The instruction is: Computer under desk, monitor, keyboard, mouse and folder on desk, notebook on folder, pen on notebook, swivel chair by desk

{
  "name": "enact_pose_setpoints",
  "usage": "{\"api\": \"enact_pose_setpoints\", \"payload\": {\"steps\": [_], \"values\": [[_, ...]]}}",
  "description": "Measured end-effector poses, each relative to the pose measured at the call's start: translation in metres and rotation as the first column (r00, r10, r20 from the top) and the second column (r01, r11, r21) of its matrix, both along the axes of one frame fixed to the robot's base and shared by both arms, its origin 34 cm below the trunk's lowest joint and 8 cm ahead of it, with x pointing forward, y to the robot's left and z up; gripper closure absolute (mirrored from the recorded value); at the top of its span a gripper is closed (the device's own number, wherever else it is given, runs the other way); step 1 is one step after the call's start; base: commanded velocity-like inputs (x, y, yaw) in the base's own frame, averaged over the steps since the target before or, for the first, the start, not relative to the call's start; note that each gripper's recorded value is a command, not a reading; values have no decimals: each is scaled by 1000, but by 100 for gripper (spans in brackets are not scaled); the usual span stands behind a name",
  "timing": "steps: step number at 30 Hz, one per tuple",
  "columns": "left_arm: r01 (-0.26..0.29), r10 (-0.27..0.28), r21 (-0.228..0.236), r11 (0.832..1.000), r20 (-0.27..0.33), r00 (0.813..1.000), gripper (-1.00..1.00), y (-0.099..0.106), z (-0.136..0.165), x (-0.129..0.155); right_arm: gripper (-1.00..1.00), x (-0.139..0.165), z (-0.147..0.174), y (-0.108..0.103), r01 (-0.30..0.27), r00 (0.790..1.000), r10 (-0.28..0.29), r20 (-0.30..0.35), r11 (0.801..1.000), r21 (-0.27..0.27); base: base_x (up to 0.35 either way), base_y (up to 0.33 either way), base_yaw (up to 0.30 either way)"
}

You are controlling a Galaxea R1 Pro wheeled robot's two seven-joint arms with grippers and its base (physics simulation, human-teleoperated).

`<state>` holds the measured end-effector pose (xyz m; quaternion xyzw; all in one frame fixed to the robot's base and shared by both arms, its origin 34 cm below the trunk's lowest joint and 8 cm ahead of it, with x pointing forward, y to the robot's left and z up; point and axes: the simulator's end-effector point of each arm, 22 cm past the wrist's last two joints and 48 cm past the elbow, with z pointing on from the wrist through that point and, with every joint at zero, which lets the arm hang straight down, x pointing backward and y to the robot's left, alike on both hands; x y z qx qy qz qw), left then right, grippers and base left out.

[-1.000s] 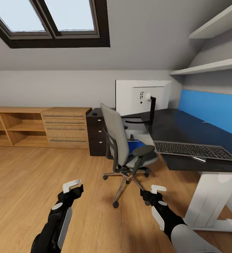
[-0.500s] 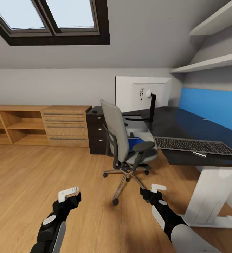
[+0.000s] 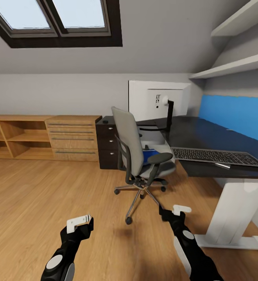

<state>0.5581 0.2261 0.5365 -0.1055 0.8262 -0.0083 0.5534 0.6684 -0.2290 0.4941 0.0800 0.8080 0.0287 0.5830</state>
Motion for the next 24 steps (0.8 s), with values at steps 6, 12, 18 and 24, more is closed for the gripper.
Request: {"api": "enact_pose_setpoints", "payload": {"steps": [6,12,18,24], "values": [[0,0,1,1000,-1,1000,-100,0,-14,-4,-100,-11,-10,2,-6,1000,6,10,1000,0,0,0,0],[0,0,1,1000,-22,1000,-100,0,-27,-5,-100,-13,-24,6,-17,1000,17,-9,1000,-2,0,0,0],[1,-1,1,1000,-49,999,-100,0,-39,-5,-100,-15,-39,8,-21,999,21,-34,1000,0,0,0,0],[2,-2,1,1000,-74,997,-100,-1,-52,-6,-100,-16,-53,7,-20,998,20,-57,1000,-3,0,0,0]]}}
